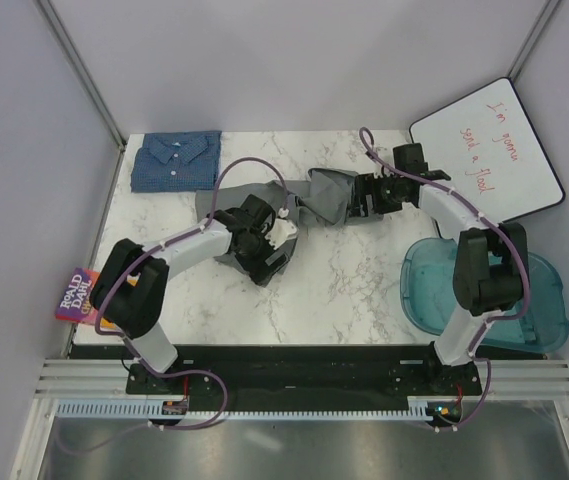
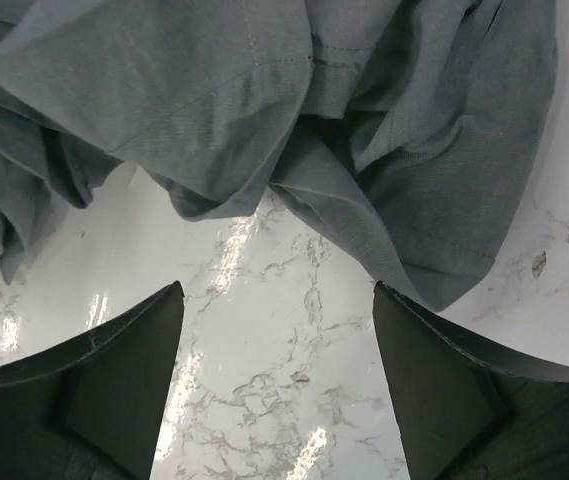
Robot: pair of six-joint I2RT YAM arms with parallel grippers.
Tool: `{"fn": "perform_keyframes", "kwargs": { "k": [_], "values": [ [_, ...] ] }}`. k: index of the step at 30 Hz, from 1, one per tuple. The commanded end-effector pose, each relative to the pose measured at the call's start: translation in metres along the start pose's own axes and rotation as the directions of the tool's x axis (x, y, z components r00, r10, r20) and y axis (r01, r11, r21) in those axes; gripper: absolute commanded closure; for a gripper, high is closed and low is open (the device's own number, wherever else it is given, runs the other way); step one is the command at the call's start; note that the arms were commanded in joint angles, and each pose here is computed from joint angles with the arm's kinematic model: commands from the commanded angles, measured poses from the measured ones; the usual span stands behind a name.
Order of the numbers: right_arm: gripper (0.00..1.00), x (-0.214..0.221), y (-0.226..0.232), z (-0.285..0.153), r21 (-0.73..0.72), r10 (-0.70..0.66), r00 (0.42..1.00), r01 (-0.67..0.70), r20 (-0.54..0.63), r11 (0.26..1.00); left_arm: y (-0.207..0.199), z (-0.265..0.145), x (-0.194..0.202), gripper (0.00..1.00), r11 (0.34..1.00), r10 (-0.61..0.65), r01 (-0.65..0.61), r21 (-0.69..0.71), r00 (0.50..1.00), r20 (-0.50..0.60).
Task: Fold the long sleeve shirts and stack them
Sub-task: Move the shirt to the center of the board, then flatten the shirt out
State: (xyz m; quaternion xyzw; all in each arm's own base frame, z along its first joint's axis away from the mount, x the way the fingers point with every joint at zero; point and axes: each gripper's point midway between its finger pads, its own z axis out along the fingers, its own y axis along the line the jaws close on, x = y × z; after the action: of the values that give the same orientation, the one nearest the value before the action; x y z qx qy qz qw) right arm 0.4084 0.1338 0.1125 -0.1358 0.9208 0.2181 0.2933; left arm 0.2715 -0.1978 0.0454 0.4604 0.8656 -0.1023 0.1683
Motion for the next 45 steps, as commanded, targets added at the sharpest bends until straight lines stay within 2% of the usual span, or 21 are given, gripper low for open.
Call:
{"fn": "perform_keyframes", "kwargs": {
  "k": [1,2,4,6,8,9,10,11,13,14,15,25,29,33,36,37,39,40,41,43,45],
  "values": [
    [0.17,-0.008,-0.017,0.025,0.044,-0.026,1.0,0.026,0.014,0.999,0.015,0.026,0.004,0.06,0.989,0.05,-0.057,-0.137,0.998,-0.047],
    [0.17,-0.006,-0.019,0.03,0.041,-0.019,1.0,0.019,0.008,0.999,0.019,0.029,0.008,0.07,0.985,0.049,-0.059,-0.162,0.997,-0.066],
    [0.19,0.001,-0.021,0.04,0.038,-0.013,1.0,0.014,-0.018,0.999,0.025,0.028,0.011,0.22,0.979,0.045,-0.06,-0.196,0.996,-0.08],
    [0.2,0.006,-0.024,0.046,0.043,-0.026,0.999,0.027,-0.03,0.999,0.023,0.022,0.013,0.44,0.979,0.052,-0.064,-0.192,0.996,-0.067],
    [0.22,0.006,-0.03,0.049,0.063,-0.04,0.999,0.041,-0.029,0.997,0.023,0.001,0.004,0.58,0.98,0.056,-0.056,-0.19,0.998,-0.005],
    [0.25,0.009,-0.032,0.053,0.067,-0.051,0.998,0.054,-0.042,0.996,0.026,-0.011,-0.002,0.8,0.98,0.053,-0.047,-0.194,0.998,0.024],
    [0.29,0.011,-0.036,0.055,0.077,-0.057,0.997,0.061,-0.05,0.995,0.037,-0.023,0.001,0.93,0.978,0.016,-0.008,-0.208,0.999,0.035],
    [0.49,0.014,-0.039,0.057,0.09,-0.061,0.996,0.066,-0.061,0.994,0.04,-0.041,-0.006,0.98,0.98,0.002,0.016,-0.196,0.996,0.089],
    [0.7,0.019,-0.039,0.058,0.079,-0.068,0.994,0.075,-0.087,0.994,0.063,-0.073,-0.009,0.98,0.976,-0.043,0.073,-0.205,0.989,0.144],
    [0.9,0.019,-0.034,0.054,0.059,-0.072,0.994,0.077,-0.088,0.995,0.072,-0.097,-0.023,0.98,0.971,-0.033,0.081,-0.226,0.978,0.207],
    [1.0,0.021,-0.031,0.049,0.05,-0.075,0.993,0.08,-0.095,0.996,0.086,-0.112,-0.021,0.98,0.964,-0.038,0.094,-0.247,0.974,0.225],
    [1.0,0.016,0.009,-0.05,0.037,-0.142,0.989,0.141,0.034,0.989,0.159,-0.223,-0.034,0.98,0.871,-0.083,0.255,-0.42,0.919,0.385],
    [1.0,0.028,0.021,-0.082,0.041,-0.174,0.983,0.172,0.052,0.984,0.172,-0.259,-0.052,0.98,0.843,-0.115,0.349,-0.409,0.861,0.496],
    [1.0,0.032,0.03,-0.096,0.02,-0.22,0.974,0.219,0.05,0.976,0.117,-0.277,-0.084,0.98,0.955,-0.04,0.202,-0.218,0.812,0.582],
    [0.87,0.025,0.035,-0.1,-0.006,-0.262,0.963,0.263,0.069,0.965,0.062,-0.306,-0.108,0.98,0.992,0.059,0.027,-0.12,0.753,0.655],
    [0.77,0.02,0.037,-0.103,-0.005,-0.276,0.957,0.277,0.086,0.961,0.031,-0.327,-0.113,0.98,0.995,0.101,-0.064,-0.079,0.711,0.696],
    [0.61,0.012,0.04,-0.106,-0.003,-0.307,0.944,0.31,0.121,0.951,-0.017,-0.34,-0.121,0.98,0.973,0.193,-0.224,-0.055,0.658,0.728],
    [0.46,0.008,0.041,-0.109,-0.001,-0.323,0.936,0.326,0.138,0.945,-0.033,-0.345,-0.124,0.98,0.964,0.223,-0.257,-0.066,0.647,0.729],
    [0.39,0.002,0.044,-0.113,0.005,-0.335,0.928,0.339,0.162,0.941,-0.052,-0.352,-0.124,0.98,0.953,0.246,-0.295,-0.067,0.627,0.739],
    [0.29,-0.008,0.046,-0.119,0.023,-0.358,0.913,0.361,0.198,0.932,-0.102,-0.364,-0.13,0.98,0.903,0.266,-0.43,0.002,0.563,0.782],
    [0.28,-0.013,0.041,-0.121,0.05,-0.36,0.912,0.358,0.198,0.933,-0.12,-0.379,-0.133,0.98,0.873,0.238,-0.484,0.057,0.526,0.817]
  ]
}}
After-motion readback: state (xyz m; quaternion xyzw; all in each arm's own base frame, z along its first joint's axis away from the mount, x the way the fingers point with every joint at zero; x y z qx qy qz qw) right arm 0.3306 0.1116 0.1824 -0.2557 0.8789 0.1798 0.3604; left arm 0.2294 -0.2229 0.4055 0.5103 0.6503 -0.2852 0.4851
